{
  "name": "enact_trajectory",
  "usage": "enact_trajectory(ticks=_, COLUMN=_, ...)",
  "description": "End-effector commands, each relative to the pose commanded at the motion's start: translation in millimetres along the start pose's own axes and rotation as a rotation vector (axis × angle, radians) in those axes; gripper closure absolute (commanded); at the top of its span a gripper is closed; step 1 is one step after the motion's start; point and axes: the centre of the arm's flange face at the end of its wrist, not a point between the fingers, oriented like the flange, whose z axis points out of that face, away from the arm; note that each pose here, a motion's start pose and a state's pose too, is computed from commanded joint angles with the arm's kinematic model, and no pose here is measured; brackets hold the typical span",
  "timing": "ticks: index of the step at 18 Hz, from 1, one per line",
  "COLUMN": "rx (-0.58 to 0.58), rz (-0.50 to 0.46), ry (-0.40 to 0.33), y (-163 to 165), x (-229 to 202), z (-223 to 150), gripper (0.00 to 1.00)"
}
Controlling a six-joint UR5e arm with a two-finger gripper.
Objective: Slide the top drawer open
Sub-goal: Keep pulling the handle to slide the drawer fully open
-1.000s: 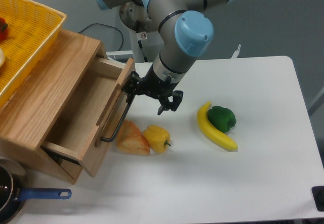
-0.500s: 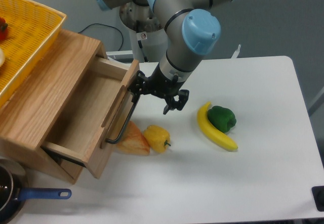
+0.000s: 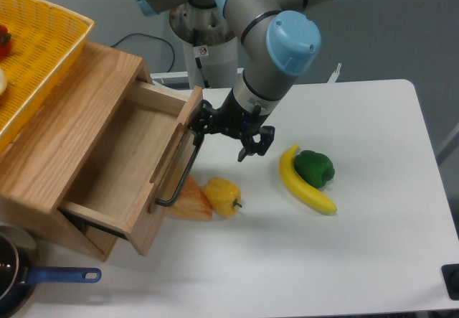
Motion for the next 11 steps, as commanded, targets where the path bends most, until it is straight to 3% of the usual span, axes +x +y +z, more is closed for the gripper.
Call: enact_trajectory(ticks=11, rx=0.008, rz=-0.003, ry=-0.009, y=-0.7, x=-5.2, z=-5.6, gripper=0.00)
